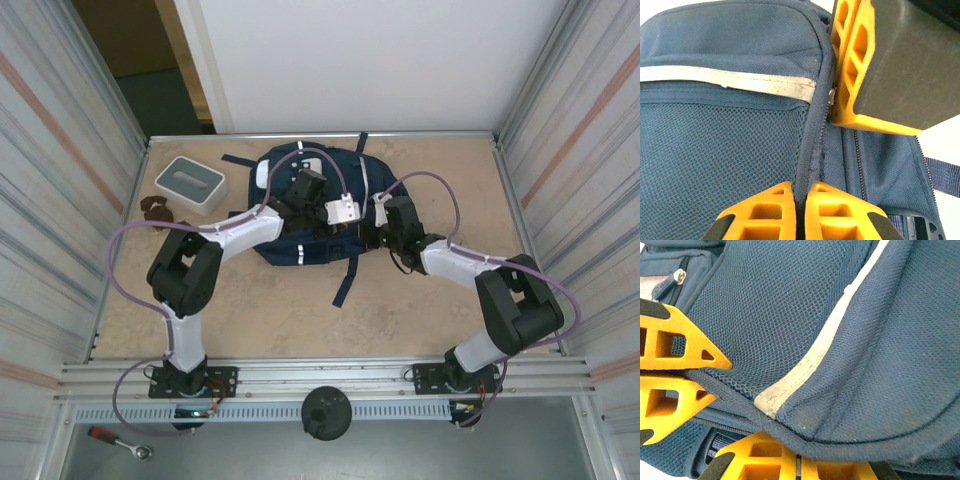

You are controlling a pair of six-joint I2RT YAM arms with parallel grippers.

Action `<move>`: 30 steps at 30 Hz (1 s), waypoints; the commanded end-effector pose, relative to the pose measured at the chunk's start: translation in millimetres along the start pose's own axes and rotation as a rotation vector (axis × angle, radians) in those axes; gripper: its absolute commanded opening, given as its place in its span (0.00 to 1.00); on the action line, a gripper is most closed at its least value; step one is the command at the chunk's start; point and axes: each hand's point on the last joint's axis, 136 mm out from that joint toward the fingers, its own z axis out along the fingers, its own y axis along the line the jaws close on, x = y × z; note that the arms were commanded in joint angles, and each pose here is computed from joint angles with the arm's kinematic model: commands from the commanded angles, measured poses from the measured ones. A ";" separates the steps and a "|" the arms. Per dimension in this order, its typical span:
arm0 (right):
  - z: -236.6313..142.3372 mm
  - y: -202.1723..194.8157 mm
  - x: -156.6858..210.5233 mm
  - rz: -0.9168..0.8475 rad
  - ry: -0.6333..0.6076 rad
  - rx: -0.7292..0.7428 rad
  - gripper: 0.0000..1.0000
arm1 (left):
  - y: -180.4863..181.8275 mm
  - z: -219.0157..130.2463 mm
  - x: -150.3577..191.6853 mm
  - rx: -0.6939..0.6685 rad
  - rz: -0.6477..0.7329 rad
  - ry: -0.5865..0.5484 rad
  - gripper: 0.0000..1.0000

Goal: Pack books, pencil case, and school supplies into a backpack

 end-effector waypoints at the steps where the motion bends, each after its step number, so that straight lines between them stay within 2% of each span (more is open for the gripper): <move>1: -14.2 -39.1 -5.8 0.033 -0.046 0.175 0.00 | -5.3 -28.6 -8.2 0.041 -0.045 -0.042 0.00; 7: -26.1 -70.0 -3.7 0.114 -0.043 0.241 0.00 | -6.2 -44.6 14.3 0.056 -0.088 -0.035 0.00; 14: -20.8 -22.1 -6.0 0.030 -0.026 0.046 0.00 | -8.9 -47.9 40.4 0.052 -0.114 0.015 0.00; 17: -23.4 0.0 -3.0 0.014 -0.019 -0.033 0.00 | -13.4 -51.6 33.9 0.058 -0.114 0.011 0.13; 19: -26.4 10.9 -0.9 0.007 -0.014 -0.060 0.00 | -18.1 -55.8 22.7 0.049 -0.091 0.000 0.26; 21: -31.5 20.0 -1.2 0.019 -0.019 -0.090 0.00 | -24.2 -58.5 9.8 0.027 -0.045 -0.009 0.38; 23: -37.1 27.7 -2.6 0.034 -0.030 -0.121 0.00 | -29.2 -58.7 0.4 -0.005 0.014 -0.003 0.45; 26: -46.9 42.3 -4.7 0.038 -0.044 -0.169 0.00 | -33.0 -52.9 -9.1 -0.051 0.097 0.018 0.49; 30: -59.0 55.8 -6.9 0.036 -0.060 -0.208 0.00 | -26.9 -39.7 -17.1 -0.088 0.152 0.037 0.46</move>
